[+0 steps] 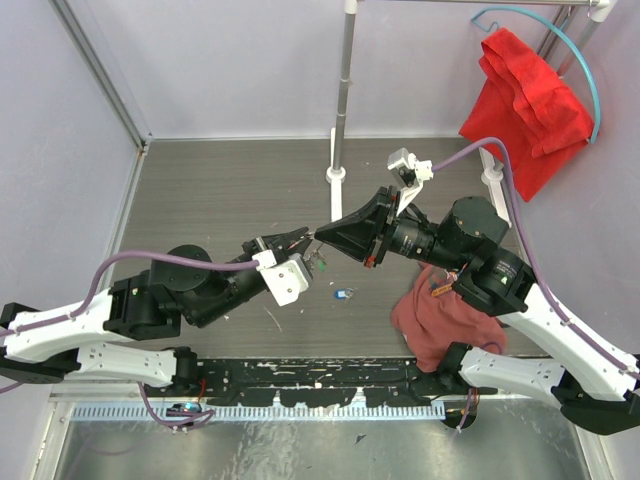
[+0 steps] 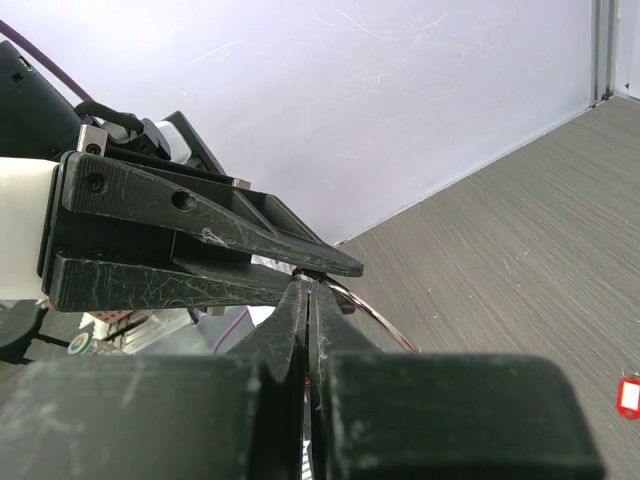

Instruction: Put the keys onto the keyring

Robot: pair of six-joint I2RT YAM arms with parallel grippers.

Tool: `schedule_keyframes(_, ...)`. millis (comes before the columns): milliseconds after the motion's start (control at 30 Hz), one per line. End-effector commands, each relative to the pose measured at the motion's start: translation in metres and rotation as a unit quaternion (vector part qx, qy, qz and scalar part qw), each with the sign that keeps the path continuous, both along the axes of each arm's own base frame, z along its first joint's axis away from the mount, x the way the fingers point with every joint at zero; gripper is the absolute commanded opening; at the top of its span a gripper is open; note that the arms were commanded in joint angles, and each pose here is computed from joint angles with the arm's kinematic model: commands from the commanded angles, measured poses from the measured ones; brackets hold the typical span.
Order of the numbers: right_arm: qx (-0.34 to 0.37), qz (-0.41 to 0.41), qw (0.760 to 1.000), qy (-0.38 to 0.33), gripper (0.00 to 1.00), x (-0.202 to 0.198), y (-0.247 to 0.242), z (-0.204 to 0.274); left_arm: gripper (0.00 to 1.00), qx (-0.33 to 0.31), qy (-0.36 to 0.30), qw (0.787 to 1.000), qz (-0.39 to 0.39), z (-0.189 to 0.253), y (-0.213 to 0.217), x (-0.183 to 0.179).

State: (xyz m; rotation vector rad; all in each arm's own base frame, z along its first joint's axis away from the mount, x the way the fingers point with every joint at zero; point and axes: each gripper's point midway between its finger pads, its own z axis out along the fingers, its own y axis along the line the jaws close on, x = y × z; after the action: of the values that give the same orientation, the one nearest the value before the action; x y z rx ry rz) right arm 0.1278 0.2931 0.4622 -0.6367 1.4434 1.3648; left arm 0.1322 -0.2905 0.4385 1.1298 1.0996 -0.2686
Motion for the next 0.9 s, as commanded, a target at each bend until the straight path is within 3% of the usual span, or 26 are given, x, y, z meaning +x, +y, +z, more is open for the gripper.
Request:
schedule_keyframes(0,0.06,0.01,0.998,-0.034,0.01,-0.01,-0.008,0.037,0.24,-0.009,-0.001,1.0,0.003,0.002,0.0,0.0)
schedule_keyframes(867,0.044,0.002,0.999,-0.02,0.01,-0.005,-0.004,0.023,0.28,-0.025,-0.005,1.0,0.001,0.013,0.004,-0.001)
